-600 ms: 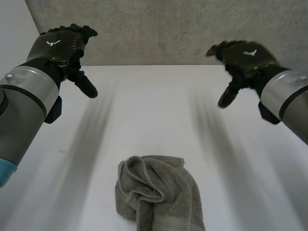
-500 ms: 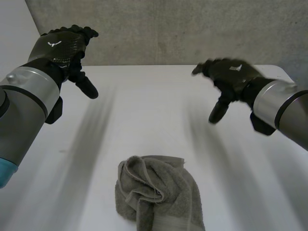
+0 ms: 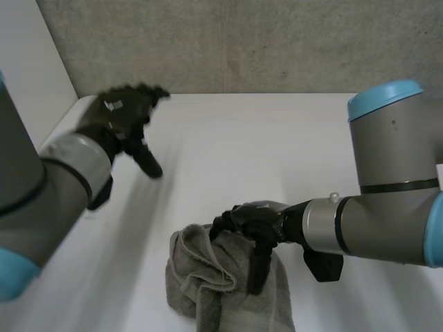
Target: Fold the towel.
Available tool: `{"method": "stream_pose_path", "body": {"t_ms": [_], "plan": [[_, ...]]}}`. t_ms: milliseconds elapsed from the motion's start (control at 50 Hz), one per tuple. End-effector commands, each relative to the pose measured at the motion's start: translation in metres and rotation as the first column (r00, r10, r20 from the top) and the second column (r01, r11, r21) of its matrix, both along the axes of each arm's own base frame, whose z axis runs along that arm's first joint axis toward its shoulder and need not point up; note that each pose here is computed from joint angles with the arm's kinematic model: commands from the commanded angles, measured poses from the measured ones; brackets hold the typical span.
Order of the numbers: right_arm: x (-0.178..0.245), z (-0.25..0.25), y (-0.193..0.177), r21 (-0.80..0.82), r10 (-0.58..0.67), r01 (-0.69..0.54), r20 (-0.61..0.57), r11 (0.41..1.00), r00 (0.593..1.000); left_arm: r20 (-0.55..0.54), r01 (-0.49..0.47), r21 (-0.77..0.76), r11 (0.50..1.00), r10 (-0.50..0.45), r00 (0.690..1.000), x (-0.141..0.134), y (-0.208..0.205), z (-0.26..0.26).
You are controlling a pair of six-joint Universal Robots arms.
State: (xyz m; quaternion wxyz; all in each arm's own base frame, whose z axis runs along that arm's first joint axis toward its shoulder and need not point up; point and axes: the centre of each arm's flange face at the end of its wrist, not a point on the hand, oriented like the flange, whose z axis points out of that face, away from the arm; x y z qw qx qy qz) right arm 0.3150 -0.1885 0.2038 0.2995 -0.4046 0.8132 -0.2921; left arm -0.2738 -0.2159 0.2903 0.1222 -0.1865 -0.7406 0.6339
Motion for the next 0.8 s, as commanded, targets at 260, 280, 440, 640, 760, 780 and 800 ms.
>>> {"method": "stream_pose_path", "body": {"t_ms": [260,280,440,640,760,780,800], "plan": [[-0.01,0.0,-0.04,-0.43,-0.226,0.184,-0.049,0.884,0.973,-0.034,-0.025,0.301,0.953,0.037,0.999,0.013,0.032,-0.092],[-0.012,0.003,-0.042,-0.487,-0.239,0.18,-0.061,0.855,0.969,-0.035,-0.025,0.301,0.953,0.038,0.999,0.013,0.032,-0.092],[-0.021,0.003,-0.033,-0.626,-0.209,0.092,-0.116,0.774,0.971,-0.067,-0.015,0.364,0.931,0.042,0.997,0.006,0.032,-0.106],[-0.032,-0.008,-0.022,-0.676,-0.197,0.052,-0.139,0.735,0.971,-0.168,0.106,0.468,0.877,-0.029,0.985,-0.019,0.034,-0.125],[-0.033,0.009,-0.019,-0.785,-0.178,0.042,-0.088,0.619,0.98,-0.177,0.131,0.475,0.87,-0.052,0.983,-0.03,0.034,-0.129],[-0.033,0.009,-0.019,-0.785,-0.178,0.042,-0.088,0.618,0.98,-0.178,0.134,0.472,0.871,-0.055,0.982,-0.032,0.035,-0.128],[-0.031,0.015,-0.02,-0.803,-0.164,0.041,-0.07,0.594,0.984,-0.177,0.133,0.47,0.872,-0.055,0.983,-0.032,0.034,-0.127]]}}
